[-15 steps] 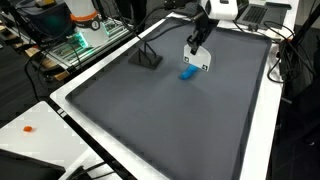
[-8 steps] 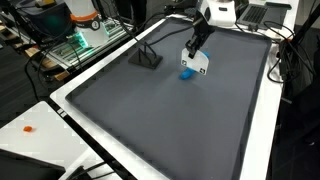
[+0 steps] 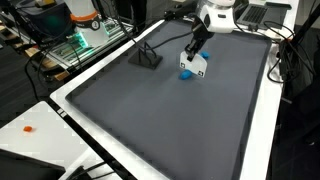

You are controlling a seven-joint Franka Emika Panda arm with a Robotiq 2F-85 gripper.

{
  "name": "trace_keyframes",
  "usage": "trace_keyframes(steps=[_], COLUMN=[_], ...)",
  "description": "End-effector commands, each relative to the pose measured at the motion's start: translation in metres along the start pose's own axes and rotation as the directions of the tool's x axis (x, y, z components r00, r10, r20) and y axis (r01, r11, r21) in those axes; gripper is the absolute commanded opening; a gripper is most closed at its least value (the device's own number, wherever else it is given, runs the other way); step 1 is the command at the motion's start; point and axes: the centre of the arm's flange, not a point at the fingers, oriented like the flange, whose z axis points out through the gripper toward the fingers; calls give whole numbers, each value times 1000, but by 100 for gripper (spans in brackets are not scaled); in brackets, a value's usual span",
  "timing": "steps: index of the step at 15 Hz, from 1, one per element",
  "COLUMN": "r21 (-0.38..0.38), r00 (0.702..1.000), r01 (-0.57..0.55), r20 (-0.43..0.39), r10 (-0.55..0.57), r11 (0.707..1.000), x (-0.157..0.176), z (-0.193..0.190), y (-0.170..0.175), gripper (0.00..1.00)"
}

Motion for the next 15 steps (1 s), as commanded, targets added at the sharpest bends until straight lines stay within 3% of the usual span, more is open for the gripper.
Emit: trace_keyframes(steps=[1, 11, 15], r21=[-7, 4, 42], r00=[999, 993, 990], r01=[18, 1, -26], r20=[32, 119, 143], r10=[-18, -1, 19], r11=[1000, 1000, 999], x=[4, -2, -11], z=[23, 45, 40], y=[4, 4, 0], gripper=[1, 1, 1])
